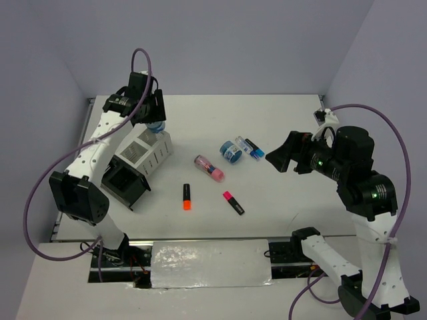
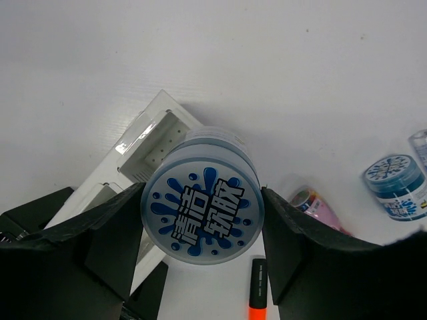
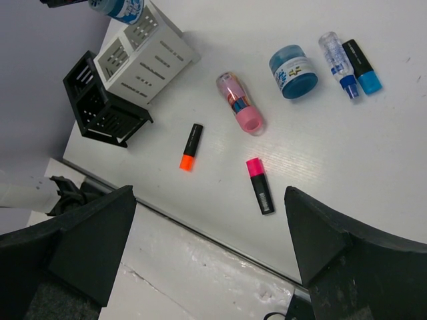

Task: Sort the stationery into containers
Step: Place the stationery in the storage box, then pick up the stationery from the center of the board.

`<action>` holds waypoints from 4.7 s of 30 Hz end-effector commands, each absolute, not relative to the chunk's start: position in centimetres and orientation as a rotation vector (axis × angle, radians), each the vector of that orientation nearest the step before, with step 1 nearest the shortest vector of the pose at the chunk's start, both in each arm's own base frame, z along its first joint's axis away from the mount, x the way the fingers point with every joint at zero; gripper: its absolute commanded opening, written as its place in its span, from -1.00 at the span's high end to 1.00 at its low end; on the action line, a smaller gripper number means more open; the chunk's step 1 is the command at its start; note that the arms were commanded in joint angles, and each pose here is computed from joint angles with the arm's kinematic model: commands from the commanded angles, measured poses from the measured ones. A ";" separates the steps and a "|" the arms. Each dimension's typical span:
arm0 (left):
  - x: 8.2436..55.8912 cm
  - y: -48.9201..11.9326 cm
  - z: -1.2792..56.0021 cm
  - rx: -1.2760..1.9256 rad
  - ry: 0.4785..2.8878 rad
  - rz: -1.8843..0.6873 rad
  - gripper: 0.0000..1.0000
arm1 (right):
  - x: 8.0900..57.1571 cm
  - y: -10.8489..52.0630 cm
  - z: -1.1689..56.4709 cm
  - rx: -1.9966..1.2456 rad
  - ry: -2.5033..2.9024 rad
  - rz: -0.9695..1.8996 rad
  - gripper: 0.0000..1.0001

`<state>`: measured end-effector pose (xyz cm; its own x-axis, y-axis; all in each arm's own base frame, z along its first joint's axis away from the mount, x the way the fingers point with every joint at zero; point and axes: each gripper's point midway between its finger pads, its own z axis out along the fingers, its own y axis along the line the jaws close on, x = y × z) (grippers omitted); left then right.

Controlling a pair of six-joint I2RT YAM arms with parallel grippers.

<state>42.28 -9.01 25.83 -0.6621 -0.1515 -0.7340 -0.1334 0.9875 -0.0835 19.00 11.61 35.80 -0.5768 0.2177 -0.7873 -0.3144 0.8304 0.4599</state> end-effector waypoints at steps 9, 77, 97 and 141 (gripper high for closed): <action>42.8 -6.9 24.4 -0.224 2.287 0.014 1.00 | 19.6 12.2 36.1 -0.101 2.044 0.733 -0.99; 33.2 -10.7 28.0 0.009 2.321 -0.415 -0.99 | 41.0 21.2 10.0 -0.701 2.398 0.252 -0.93; 32.7 -11.1 26.6 0.032 2.360 -0.443 -0.99 | 41.4 21.5 6.4 -0.691 2.424 0.088 0.53; 29.1 -28.1 38.0 0.248 2.014 -1.578 -0.99 | 24.6 29.1 37.7 -0.824 1.685 1.043 1.00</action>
